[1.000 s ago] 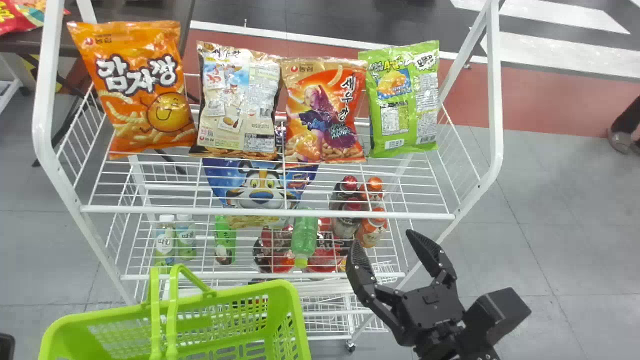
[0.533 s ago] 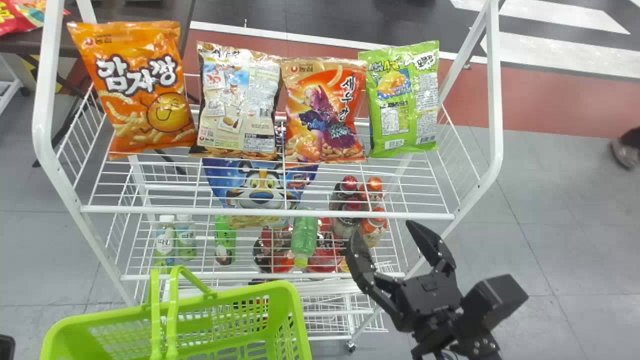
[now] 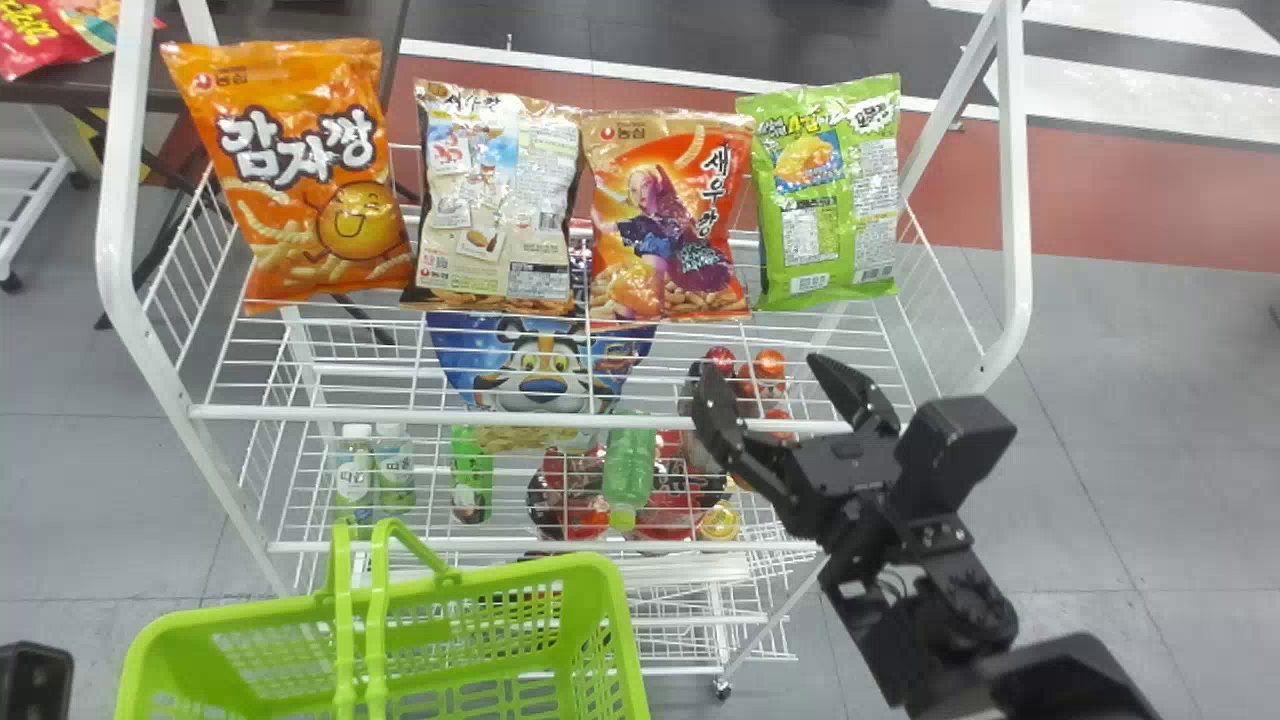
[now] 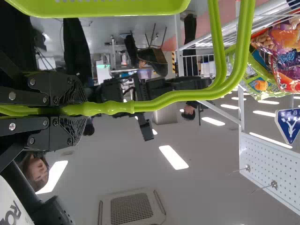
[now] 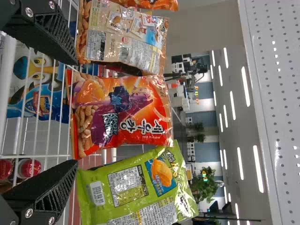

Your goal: Hold basket handle with left hand then pick Saewookkang with right hand and place into basket

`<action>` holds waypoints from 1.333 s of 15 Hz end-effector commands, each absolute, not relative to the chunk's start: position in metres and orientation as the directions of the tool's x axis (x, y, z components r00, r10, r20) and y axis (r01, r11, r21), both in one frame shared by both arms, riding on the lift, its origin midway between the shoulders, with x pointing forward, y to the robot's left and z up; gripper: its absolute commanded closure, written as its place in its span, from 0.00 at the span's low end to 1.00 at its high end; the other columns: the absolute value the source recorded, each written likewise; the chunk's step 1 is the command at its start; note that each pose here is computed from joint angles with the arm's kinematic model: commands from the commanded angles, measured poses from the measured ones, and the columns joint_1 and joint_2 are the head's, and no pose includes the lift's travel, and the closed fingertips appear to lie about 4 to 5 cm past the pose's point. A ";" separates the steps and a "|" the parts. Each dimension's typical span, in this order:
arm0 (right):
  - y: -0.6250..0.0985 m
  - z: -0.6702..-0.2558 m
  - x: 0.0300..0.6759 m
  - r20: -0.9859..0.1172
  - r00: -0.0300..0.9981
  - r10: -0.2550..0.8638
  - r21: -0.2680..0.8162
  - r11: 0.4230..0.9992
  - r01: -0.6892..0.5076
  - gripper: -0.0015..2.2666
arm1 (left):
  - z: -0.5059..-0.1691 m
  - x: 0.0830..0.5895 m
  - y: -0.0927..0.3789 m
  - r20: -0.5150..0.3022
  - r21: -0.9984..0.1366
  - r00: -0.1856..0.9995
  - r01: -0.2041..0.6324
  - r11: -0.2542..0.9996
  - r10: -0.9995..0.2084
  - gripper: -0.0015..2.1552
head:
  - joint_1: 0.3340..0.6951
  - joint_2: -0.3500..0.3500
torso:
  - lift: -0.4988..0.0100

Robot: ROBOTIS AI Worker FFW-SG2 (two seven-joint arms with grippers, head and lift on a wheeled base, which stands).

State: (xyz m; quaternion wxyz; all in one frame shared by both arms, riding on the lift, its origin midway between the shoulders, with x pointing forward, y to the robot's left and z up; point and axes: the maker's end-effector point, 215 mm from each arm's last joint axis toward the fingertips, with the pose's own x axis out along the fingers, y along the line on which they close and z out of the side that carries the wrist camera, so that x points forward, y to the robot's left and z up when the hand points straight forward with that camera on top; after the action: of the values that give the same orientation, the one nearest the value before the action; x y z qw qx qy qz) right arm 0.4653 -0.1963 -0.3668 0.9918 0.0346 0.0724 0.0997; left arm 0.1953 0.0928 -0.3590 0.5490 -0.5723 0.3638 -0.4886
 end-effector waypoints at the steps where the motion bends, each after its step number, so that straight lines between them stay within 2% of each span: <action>1: -0.193 -0.371 0.492 -0.183 0.962 0.202 0.089 0.978 -0.189 0.02 | -0.358 0.192 0.090 0.162 -0.985 0.253 0.092 -0.143 -0.954 1.00 | 1.00 0.24 | 0.94; 9: -0.179 -0.368 0.553 -0.235 0.945 0.229 0.157 0.968 -0.196 0.02 | -0.357 0.191 0.085 0.164 -0.985 0.240 0.094 -0.145 -0.957 1.00 | 1.00 0.28 | 0.94; 14: -0.169 -0.357 0.596 -0.258 0.937 0.236 0.140 0.969 -0.205 0.02 | -0.359 0.190 0.088 0.159 -0.986 0.242 0.090 -0.141 -0.957 1.00 | 1.00 0.31 | 0.94; 20: -0.149 -0.386 0.628 -0.340 0.904 0.258 0.114 0.966 -0.233 0.02 | -0.359 0.191 0.090 0.157 -0.986 0.245 0.089 -0.139 -0.957 1.00 | 1.00 0.36 | 0.94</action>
State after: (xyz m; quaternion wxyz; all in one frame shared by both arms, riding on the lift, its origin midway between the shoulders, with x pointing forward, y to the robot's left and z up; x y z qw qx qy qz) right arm 0.6226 -0.1522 -0.3811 0.9764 0.0380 0.1727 0.1237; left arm 0.1936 0.0900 -0.3584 0.5473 -0.5685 0.3672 -0.4923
